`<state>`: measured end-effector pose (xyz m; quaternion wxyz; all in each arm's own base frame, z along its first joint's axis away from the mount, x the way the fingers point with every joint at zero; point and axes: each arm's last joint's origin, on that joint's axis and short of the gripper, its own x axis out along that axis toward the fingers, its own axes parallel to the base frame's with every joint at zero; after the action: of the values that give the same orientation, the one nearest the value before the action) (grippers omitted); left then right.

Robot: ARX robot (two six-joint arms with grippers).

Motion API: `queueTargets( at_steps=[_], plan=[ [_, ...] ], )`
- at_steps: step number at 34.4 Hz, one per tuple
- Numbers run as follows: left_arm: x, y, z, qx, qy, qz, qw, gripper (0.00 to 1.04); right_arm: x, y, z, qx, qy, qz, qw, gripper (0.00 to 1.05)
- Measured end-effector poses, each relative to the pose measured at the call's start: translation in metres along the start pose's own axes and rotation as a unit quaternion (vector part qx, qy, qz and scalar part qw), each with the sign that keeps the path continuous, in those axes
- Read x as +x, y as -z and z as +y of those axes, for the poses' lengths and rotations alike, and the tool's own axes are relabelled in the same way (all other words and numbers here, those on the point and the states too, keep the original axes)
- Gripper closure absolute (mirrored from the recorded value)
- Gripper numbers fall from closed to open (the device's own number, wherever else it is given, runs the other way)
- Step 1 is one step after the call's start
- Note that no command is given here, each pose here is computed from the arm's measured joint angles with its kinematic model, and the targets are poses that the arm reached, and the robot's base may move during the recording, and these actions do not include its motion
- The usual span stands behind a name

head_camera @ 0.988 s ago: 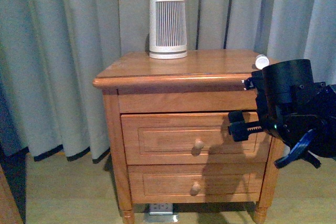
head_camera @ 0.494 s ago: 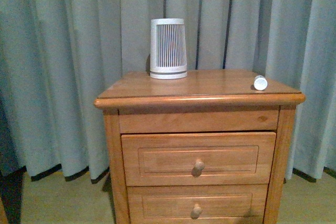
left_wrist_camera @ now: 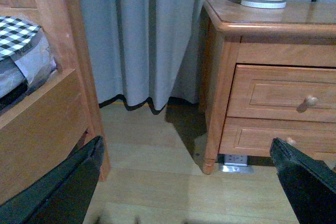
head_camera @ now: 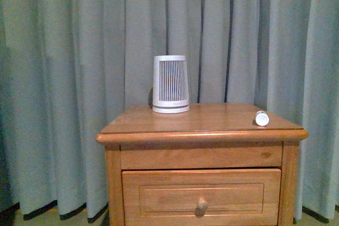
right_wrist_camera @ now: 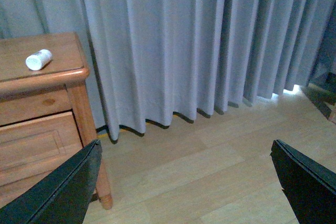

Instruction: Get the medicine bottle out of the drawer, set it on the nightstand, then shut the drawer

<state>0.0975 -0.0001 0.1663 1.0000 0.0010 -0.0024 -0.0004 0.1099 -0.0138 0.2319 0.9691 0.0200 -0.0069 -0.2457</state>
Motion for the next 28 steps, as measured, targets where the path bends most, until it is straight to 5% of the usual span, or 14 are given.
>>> queueTargets(
  at_steps=[3,6,10,20,28],
  plan=[
    [0.000,0.000,0.000,0.000,0.000,0.000,1.000,0.07,0.000,0.001,0.000,-0.004,-0.025,0.004,1.000,0.09],
    [0.000,0.000,0.000,0.000,0.000,0.000,1.000,0.07,-0.001,0.007,-0.002,-0.010,-0.162,0.006,0.987,0.24],
    [0.000,0.000,0.000,0.000,0.000,0.000,1.000,0.07,-0.014,0.020,0.004,-0.017,-0.230,0.015,0.973,0.43],
    [0.000,0.000,0.000,0.000,0.000,0.000,1.000,0.07,-0.017,0.042,0.004,-0.018,-0.244,0.012,0.970,1.00],
    [0.000,0.000,0.000,0.000,0.000,0.000,1.000,0.07,-0.017,0.052,0.004,-0.019,-0.244,0.011,0.969,1.02]
  ],
)
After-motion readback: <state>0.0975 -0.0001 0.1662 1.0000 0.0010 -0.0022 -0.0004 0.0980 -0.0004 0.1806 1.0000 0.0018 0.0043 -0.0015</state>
